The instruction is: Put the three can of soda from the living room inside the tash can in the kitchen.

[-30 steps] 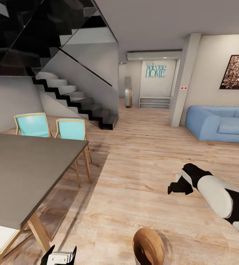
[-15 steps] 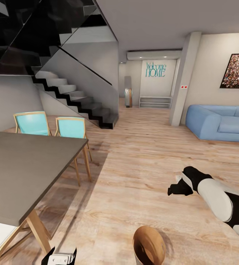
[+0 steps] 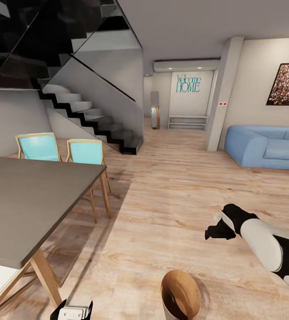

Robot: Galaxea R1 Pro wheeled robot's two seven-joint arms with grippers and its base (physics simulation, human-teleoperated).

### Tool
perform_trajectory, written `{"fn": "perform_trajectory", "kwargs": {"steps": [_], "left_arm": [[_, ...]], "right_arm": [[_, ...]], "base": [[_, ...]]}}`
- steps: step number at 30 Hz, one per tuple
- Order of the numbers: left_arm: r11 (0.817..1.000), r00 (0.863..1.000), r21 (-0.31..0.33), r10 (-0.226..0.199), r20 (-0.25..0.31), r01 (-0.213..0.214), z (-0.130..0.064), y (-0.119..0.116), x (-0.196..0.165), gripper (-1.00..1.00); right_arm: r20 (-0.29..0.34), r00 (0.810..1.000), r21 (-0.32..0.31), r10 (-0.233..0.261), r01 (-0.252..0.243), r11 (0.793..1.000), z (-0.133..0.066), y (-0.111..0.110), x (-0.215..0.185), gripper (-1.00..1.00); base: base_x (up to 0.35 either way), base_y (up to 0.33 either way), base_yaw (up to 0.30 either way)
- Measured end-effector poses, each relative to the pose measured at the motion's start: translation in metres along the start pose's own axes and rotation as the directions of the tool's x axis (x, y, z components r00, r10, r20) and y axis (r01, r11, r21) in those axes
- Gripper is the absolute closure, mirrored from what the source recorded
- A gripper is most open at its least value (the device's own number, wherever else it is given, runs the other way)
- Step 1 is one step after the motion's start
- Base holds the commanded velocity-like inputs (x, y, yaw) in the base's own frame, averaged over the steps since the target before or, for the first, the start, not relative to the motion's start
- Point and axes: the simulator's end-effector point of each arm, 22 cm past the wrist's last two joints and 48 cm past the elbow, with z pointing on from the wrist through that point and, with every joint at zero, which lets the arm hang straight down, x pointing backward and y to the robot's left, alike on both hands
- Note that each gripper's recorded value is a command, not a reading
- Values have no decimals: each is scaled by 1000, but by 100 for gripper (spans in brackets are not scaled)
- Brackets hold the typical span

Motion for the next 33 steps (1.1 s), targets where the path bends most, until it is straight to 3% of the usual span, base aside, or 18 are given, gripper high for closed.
{"fn": "perform_trajectory", "kwargs": {"steps": [5,9,14,24,33], "left_arm": [[1000,1000,0,1,-1,-1,3,0,10,-100],[1000,1000,0,1,0,-1,6,-1,16,-100],[1000,1000,0,1,-1,-1,10,-1,26,-100],[1000,1000,1,2,-5,-2,17,-2,46,-100],[1000,999,3,1,-44,-1,23,-3,72,-100]], "right_arm": [[1,1000,1,0,0,1000,11,0,6,-100],[47,999,0,-18,18,1000,21,1,1,-100],[57,998,-2,-23,23,1000,31,3,4,-100],[47,998,-17,-29,30,999,57,13,20,-100],[29,999,-30,-28,29,999,83,18,40,-100]], "base": [[0,0,0],[0,0,0],[0,0,0],[0,0,0],[0,0,0]]}}
